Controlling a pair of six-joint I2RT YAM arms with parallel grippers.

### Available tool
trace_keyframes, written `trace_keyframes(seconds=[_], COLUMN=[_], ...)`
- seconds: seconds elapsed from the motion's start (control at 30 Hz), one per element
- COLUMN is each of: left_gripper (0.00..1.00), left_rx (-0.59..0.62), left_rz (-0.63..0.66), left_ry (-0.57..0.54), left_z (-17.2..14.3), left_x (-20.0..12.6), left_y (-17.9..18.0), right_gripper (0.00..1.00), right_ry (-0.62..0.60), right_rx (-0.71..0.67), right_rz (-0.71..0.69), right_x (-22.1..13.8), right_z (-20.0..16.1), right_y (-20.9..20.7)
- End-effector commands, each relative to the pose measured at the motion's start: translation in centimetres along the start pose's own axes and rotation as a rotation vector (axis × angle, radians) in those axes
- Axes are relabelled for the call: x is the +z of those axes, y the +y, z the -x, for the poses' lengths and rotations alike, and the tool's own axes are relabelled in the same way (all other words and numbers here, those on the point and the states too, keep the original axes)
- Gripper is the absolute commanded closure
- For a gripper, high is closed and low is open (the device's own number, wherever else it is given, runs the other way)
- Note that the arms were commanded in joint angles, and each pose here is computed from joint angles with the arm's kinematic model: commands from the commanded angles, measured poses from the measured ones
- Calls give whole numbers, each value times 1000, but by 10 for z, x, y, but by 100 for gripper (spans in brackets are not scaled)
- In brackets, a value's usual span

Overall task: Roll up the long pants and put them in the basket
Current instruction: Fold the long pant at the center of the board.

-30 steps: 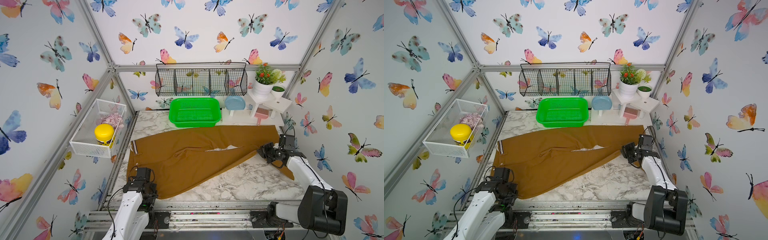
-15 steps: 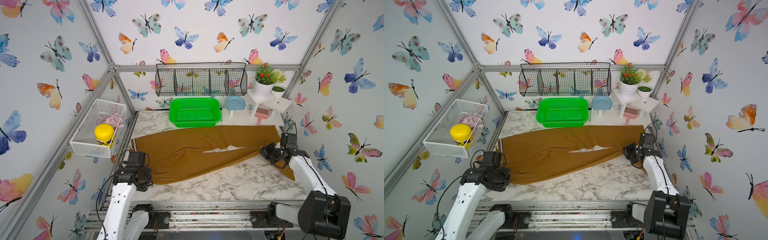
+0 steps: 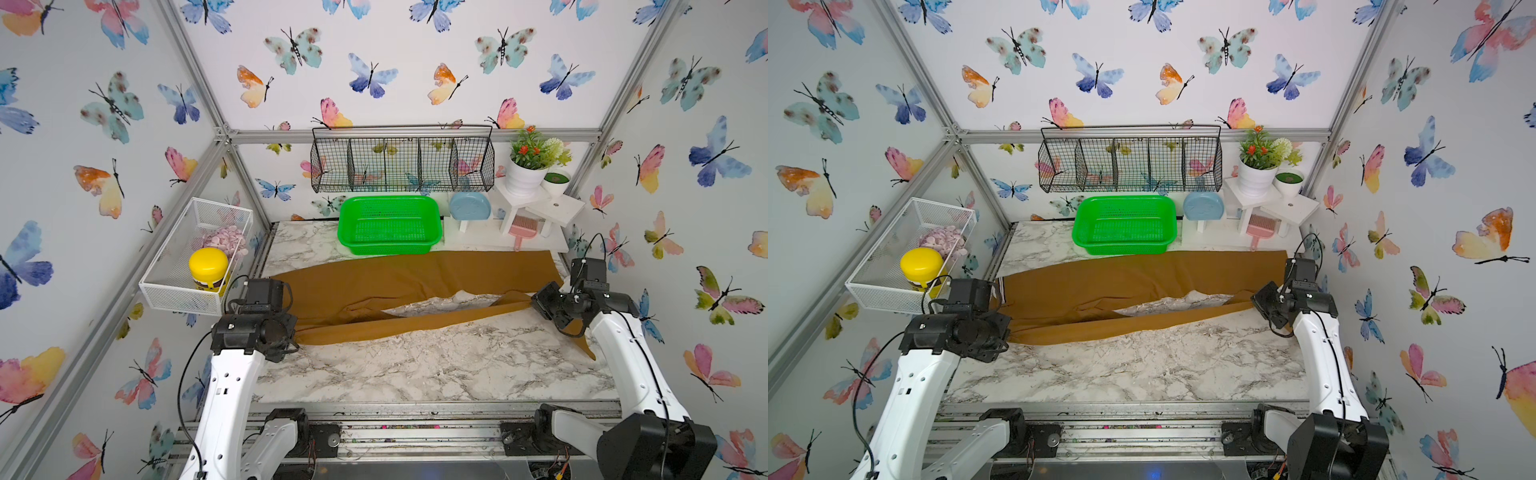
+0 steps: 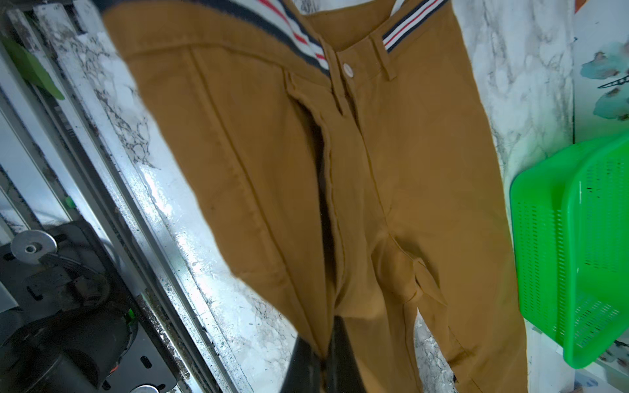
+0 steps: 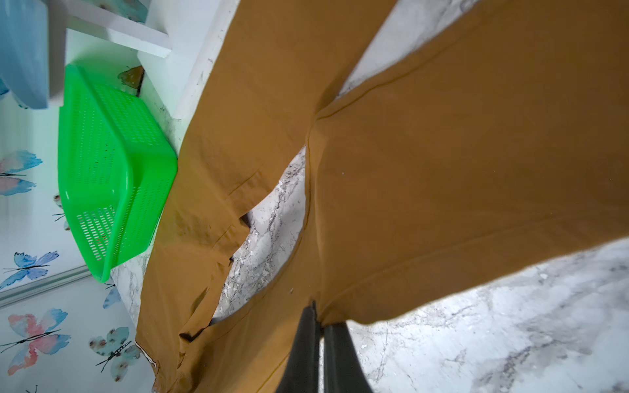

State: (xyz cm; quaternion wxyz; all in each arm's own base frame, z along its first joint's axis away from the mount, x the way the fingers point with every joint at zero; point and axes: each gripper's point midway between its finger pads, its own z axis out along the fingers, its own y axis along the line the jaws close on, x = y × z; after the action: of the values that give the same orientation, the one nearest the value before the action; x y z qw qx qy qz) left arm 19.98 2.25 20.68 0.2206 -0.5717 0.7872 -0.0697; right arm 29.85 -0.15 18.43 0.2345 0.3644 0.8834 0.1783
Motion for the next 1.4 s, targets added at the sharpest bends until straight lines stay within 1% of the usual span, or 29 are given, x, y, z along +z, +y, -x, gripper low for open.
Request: trace_keyframes(seconds=[0.0, 0.1, 0.3, 0.53, 0.7, 0.87, 1.1, 1.37], left_gripper=[100, 100, 100, 100, 100, 100, 100, 100], left_rx=[30, 27, -1, 7, -5, -13, -11, -24], left_rz=[78, 67, -4, 23, 47, 55, 75, 137], left_ry=[-182, -202, -255, -307, -356, -388, -393, -428], left_z=[36, 42, 59, 76, 88, 96, 101, 106], left_x=[-8, -7, -12, -8, -1, 4, 23, 50], left_y=[6, -5, -39, -62, -71, -84, -101, -109], right_gripper=[97, 97, 97, 97, 97, 97, 97, 97], right_ry=[-120, -138, -186, -197, -135, -109, -70, 41], right_rx=[-77, -111, -167, -219, -240, -267, -308, -341], right_rz=[-129, -146, -160, -189, -173, -187, -224, -225], right_x=[-6, -5, -4, 5, 28, 41, 63, 103], right_z=[35, 49, 83, 105, 104, 109, 118, 115], right_y=[-14, -7, 13, 22, 26, 26, 25, 23])
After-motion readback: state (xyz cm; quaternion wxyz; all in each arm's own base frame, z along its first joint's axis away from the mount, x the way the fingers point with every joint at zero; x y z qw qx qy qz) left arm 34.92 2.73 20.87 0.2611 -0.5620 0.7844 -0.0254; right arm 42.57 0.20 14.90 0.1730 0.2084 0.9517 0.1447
